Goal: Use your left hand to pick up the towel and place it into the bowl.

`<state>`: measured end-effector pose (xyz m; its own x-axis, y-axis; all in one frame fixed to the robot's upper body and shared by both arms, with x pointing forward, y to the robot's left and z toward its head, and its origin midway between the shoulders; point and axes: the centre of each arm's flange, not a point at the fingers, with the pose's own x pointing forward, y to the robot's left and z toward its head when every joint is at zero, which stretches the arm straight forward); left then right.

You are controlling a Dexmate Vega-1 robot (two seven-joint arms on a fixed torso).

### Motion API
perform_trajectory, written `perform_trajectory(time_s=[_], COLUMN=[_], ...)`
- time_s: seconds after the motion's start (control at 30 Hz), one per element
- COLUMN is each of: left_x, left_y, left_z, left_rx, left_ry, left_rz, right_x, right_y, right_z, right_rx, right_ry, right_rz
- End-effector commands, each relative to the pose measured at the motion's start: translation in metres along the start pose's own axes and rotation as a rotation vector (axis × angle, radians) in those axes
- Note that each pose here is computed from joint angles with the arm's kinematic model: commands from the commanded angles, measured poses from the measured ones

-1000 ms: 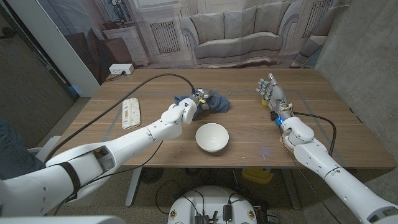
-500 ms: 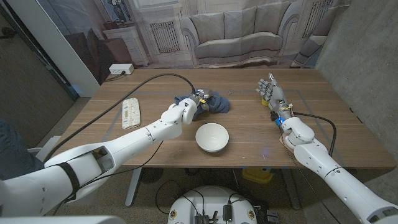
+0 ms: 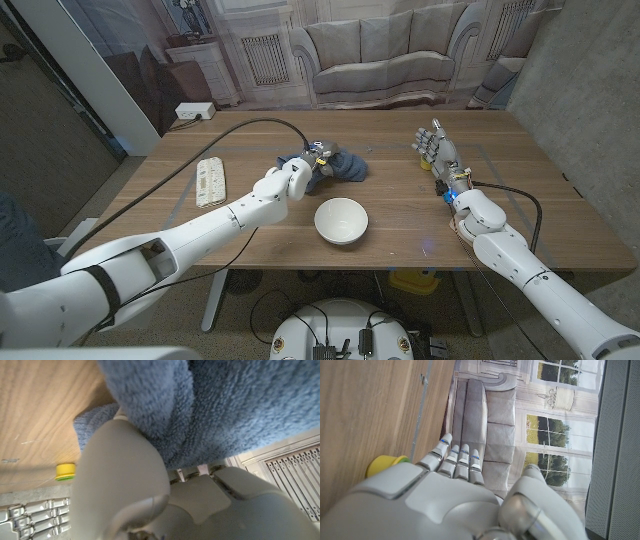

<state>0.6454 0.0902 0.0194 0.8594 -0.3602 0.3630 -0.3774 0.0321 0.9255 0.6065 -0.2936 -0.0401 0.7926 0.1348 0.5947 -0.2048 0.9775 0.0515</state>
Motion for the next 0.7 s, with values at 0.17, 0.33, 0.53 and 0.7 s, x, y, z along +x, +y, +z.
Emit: perform_trajectory(time_s=[0.17,0.33,0.53,0.7], left_x=[-0.013,-0.015,-0.015,-0.015], left_y=[0.011,0.014,0.02,0.026], left_z=[-0.009,-0.011,-0.011,-0.01], left_rx=[-0.005,-0.001,-0.001,-0.003], left_ry=[0.0,0.007,0.005,-0.003], left_rz=[0.09,0.089,0.097,0.116], right_x=[-0.001,-0.002,-0.005,-0.005], right_y=[0.003,0.003,0.003,0.003], right_z=[-0.002,0.0,0.003,0.006], right_rx=[0.003,-0.002,-0.004,-0.005], right_ry=[-0.003,-0.006,-0.008,-0.012], right_rz=[0.006,0.008,0.0,-0.001])
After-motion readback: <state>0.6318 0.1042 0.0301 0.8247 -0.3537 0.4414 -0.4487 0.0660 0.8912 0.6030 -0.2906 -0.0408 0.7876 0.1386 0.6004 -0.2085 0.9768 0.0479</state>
